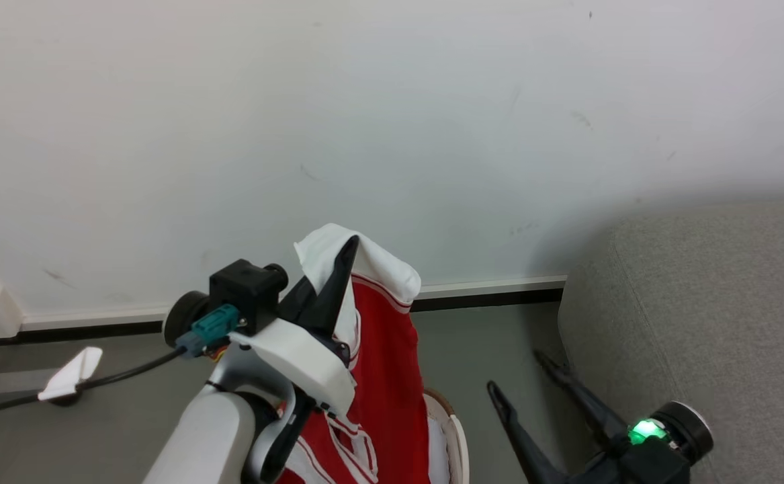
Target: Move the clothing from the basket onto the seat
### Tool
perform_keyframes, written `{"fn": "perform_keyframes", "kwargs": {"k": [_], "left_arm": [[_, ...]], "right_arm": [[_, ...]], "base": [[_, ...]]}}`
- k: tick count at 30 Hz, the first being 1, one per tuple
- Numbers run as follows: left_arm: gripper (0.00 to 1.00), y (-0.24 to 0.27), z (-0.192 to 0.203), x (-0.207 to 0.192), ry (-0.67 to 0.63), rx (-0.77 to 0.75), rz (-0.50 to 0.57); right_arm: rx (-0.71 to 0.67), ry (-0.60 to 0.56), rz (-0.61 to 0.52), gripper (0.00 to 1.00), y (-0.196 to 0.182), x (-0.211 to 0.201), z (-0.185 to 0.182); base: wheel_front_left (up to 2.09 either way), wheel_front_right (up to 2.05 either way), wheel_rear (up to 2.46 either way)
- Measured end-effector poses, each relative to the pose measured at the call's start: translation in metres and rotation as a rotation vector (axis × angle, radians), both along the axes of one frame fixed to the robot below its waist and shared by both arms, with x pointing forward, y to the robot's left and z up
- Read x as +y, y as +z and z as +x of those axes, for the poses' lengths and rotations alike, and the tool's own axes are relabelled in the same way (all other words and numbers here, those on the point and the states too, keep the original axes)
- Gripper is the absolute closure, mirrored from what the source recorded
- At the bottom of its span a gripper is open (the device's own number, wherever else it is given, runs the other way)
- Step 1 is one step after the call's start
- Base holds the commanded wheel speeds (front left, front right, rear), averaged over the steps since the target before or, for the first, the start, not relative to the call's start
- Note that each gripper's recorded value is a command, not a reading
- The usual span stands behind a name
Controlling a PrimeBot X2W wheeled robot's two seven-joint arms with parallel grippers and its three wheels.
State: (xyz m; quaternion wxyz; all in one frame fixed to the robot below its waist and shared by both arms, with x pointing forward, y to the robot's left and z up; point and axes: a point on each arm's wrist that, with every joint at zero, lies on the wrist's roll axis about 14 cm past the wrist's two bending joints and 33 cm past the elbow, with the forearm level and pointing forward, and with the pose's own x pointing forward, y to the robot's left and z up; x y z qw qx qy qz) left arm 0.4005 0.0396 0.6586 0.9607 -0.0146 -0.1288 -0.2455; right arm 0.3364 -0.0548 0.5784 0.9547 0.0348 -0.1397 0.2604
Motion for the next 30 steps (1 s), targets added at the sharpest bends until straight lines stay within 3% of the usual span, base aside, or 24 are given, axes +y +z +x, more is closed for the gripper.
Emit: {"fn": "perform_keyframes", "kwargs": {"k": [7,18,25,27,28,30], "left_arm": [[1.00,0.008,-0.012,-0.019,-0.048,-0.017,-0.019],[1.00,0.019,-0.030,-0.044,-0.137,-0.050,-0.012],[1.00,0.029,-0.046,-0.062,-0.221,-0.063,-0.044],[1.00,0.030,-0.048,-0.063,-0.227,-0.065,-0.046],[1.00,0.029,-0.047,-0.062,-0.222,-0.060,-0.046],[1.00,0.026,-0.043,-0.056,-0.197,-0.047,-0.048]], "right_arm": [[-0.047,0.149,-0.084,0.00,0.007,0.035,-0.006],[0.008,0.210,-0.248,0.00,-0.020,0.041,0.013],[0.099,0.224,-0.234,0.00,-0.035,0.055,0.027],[0.183,0.232,-0.231,0.89,-0.054,0.059,0.027],[0.220,0.242,-0.216,1.00,-0.060,0.063,0.025],[0.277,0.233,-0.121,1.00,-0.059,0.065,0.029]], "base": [[0.00,0.00,0.00],[0.00,0.00,0.00],[0.00,0.00,0.00],[0.00,0.00,0.00],[0.00,0.00,0.00],[0.00,0.00,0.00]]}}
